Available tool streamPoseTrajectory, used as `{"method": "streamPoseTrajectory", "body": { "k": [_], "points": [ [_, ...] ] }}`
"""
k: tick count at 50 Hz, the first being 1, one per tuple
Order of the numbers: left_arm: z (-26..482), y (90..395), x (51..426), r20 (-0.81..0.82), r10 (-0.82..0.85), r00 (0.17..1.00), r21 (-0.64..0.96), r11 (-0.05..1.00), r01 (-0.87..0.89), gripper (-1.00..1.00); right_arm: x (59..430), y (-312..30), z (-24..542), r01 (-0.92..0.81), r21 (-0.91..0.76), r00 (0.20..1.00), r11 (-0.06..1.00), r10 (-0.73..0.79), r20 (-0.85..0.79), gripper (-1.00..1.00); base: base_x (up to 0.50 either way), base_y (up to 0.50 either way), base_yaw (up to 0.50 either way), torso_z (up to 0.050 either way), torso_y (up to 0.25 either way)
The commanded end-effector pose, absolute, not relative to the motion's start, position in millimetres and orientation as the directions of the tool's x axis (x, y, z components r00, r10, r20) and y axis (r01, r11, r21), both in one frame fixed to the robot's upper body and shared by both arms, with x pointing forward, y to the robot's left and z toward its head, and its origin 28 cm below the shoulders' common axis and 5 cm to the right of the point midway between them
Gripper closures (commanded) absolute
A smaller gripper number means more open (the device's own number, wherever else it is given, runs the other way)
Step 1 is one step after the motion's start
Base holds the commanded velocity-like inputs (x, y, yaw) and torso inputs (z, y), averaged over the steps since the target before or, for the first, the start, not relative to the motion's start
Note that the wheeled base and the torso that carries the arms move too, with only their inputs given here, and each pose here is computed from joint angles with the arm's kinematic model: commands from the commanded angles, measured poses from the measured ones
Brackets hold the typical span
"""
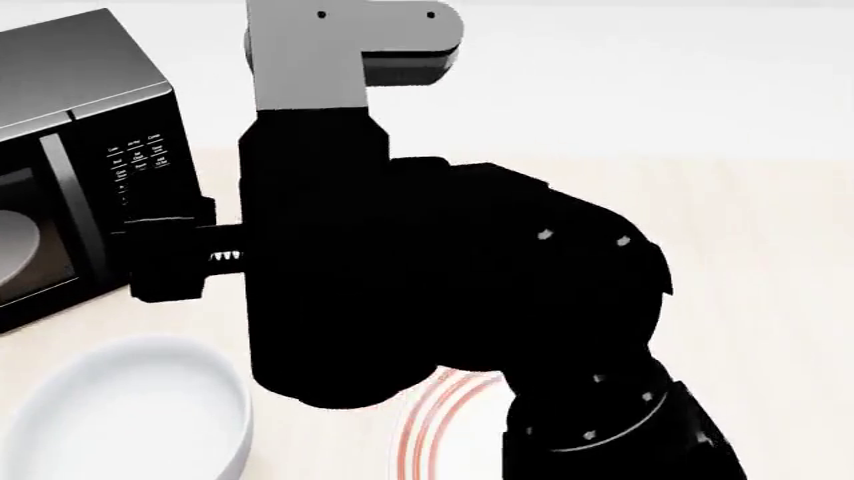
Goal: Put the white bowl to the right of the plate.
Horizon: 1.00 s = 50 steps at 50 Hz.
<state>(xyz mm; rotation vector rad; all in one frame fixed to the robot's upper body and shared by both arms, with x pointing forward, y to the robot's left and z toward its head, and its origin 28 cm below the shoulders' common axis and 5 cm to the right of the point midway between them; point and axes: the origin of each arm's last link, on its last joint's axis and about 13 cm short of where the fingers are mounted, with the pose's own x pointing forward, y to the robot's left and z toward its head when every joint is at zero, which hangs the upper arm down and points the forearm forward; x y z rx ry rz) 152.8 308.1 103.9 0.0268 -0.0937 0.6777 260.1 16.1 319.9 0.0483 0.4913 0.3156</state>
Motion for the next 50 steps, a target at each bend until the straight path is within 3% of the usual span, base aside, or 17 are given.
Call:
{"method": "streamPoseTrajectory", "body": {
  "k": [1, 15, 18, 24, 29, 50],
  "points": [
    [102, 314, 145, 0.104, 0.658, 0.746, -0.008, 0.751, -0.661, -1.0, 284, 46, 304, -0.144, 0.204, 0.742, 0.968, 0.242, -0.625, -1.0, 0.0, 0.0, 0.0, 0.0, 0.0],
    [101, 317, 143, 0.105, 0.667, 0.738, -0.019, 0.743, -0.669, -1.0, 300, 65, 279, -0.046, 0.249, 0.671, 0.967, 0.214, -0.71, -1.0, 0.0, 0.0, 0.0, 0.0, 0.0],
    [101, 316, 143, 0.105, 0.665, 0.74, -0.017, 0.745, -0.667, -1.0, 301, 66, 276, -0.036, 0.246, 0.696, 0.969, 0.201, -0.689, -1.0, 0.0, 0.0, 0.0, 0.0, 0.0],
    [101, 316, 143, 0.106, 0.664, 0.74, -0.015, 0.745, -0.666, -1.0, 300, 72, 271, -0.068, 0.349, 0.646, 0.935, 0.308, -0.699, -1.0, 0.0, 0.0, 0.0, 0.0, 0.0],
    [102, 317, 142, 0.106, 0.665, 0.739, -0.019, 0.745, -0.667, -1.0, 304, 75, 266, -0.042, 0.37, 0.646, 0.928, 0.307, -0.699, -1.0, 0.0, 0.0, 0.0, 0.0, 0.0],
    [102, 316, 142, 0.109, 0.664, 0.74, -0.014, 0.745, -0.667, -1.0, 313, 86, 223, 0.017, 0.292, 0.582, 0.956, 0.228, -0.781, -1.0, 0.0, 0.0, 0.0, 0.0, 0.0]
  ]
}}
